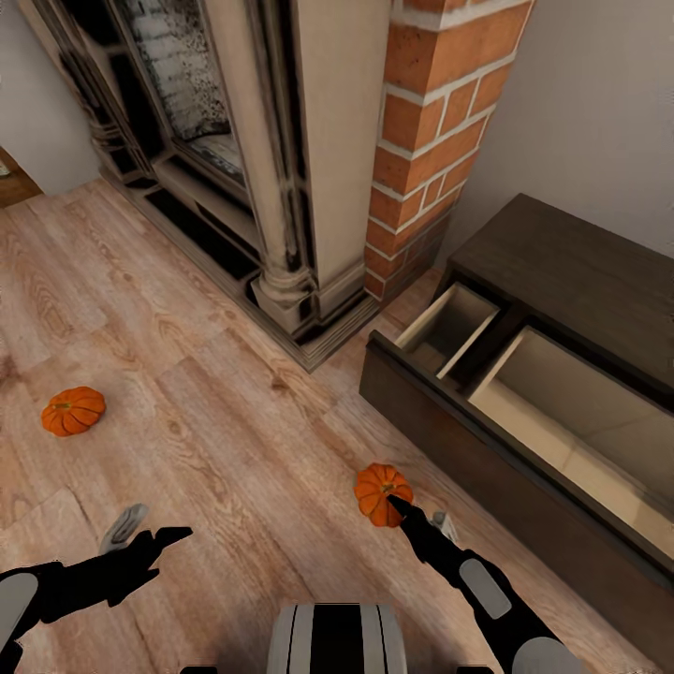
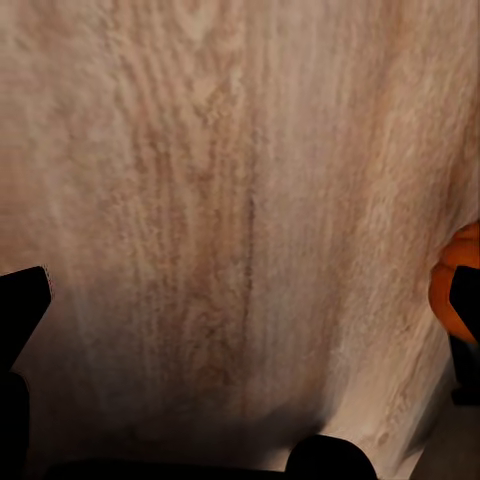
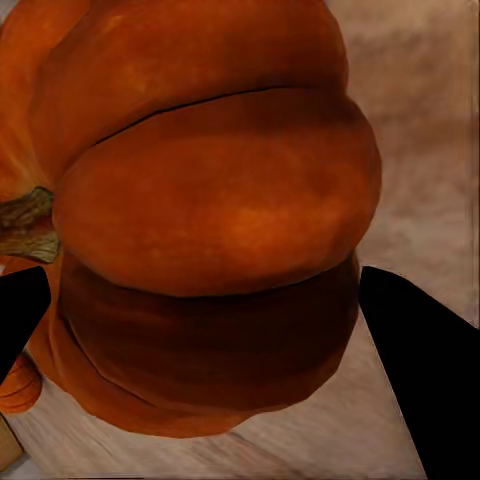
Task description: Place each of the two pumpkins and all three candles from the living room inside a cabinet in the living room (use any cabinet), then make sure every cabinet is closed, and position the cauldron so it is next to a table in the living room.
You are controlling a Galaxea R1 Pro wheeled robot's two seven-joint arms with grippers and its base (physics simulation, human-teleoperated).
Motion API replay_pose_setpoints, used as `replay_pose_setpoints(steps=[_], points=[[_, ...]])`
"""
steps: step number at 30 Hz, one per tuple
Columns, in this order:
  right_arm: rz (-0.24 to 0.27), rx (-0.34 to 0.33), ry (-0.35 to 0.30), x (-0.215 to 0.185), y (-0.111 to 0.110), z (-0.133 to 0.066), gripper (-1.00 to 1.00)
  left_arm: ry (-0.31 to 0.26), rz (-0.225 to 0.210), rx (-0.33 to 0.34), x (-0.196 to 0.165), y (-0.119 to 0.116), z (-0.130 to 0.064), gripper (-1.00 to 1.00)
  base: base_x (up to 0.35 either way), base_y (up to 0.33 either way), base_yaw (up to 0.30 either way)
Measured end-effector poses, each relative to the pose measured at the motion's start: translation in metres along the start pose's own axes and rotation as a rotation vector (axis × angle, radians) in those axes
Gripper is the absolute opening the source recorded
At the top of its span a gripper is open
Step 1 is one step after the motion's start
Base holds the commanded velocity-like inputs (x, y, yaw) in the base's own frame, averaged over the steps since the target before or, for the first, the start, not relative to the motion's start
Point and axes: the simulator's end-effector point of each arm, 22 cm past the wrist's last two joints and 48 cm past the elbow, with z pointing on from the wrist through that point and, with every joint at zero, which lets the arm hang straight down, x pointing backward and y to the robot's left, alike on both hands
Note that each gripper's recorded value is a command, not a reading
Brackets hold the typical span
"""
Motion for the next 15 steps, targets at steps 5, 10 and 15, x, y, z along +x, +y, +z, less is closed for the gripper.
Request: replay_pose_setpoints(steps=[5,10,15], points=[[-0.001,-0.01,0.001,0.0,0.007,-0.001,-1.0,-0.021,-0.006,0.011,-0.007,-0.002,-0.008,1.0,-0.04,0.0,0.0],[-0.038,-0.036,0.016,0.002,0.027,0.0,-1.0,-0.04,-0.004,0.023,-0.013,-0.006,-0.016,1.0,-0.004,0.0,0.0],[-0.113,-0.071,0.068,0.018,0.056,0.004,-1.0,-0.064,0.013,0.016,-0.023,-0.006,-0.028,1.0,-0.002,0.0,0.0]])
